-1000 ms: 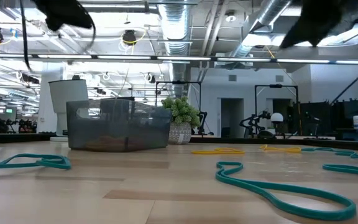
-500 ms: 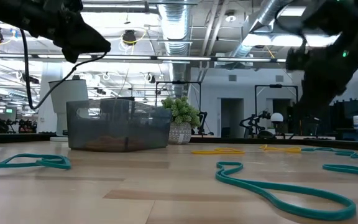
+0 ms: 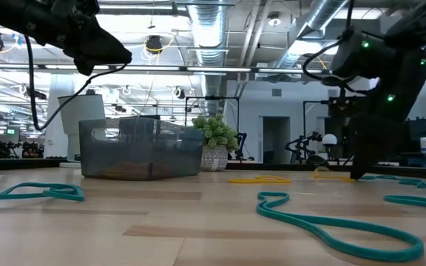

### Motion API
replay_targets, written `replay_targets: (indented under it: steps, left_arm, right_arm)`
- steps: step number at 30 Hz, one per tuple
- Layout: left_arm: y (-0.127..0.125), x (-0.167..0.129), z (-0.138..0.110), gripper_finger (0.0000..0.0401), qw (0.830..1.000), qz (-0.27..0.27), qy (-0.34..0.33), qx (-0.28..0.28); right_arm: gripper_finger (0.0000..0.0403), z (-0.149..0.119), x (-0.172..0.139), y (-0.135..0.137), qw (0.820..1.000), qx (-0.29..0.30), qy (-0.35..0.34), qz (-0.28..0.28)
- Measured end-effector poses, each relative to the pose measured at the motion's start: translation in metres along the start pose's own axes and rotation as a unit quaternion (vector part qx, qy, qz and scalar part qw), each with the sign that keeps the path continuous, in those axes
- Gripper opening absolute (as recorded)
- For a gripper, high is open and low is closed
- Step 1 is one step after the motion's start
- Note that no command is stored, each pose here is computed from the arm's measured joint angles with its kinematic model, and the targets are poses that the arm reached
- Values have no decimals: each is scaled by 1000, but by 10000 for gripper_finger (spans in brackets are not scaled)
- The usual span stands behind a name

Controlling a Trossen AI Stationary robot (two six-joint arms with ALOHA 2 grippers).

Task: Pick and place items into bin
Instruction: Put the yellow rubber band into the black bin

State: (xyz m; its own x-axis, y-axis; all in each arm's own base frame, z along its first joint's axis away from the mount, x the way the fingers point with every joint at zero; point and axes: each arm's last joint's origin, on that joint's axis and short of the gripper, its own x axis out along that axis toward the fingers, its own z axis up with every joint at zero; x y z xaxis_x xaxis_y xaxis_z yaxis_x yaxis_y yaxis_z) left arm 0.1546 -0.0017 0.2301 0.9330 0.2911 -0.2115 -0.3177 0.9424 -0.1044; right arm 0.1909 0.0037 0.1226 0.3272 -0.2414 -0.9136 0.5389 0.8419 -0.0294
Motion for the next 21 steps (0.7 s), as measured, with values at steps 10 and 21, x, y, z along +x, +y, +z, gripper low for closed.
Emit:
replay_targets:
  steps: [10,21]
  left_arm:
    - [0,0,0,55,1000,0,2,1]
    - [0,0,-2,55,1000,2,11,3]
  right_arm:
    - [58,5,6,1,1000,6,-8,0]
    - [56,8,6,3,1000,10,-11,4]
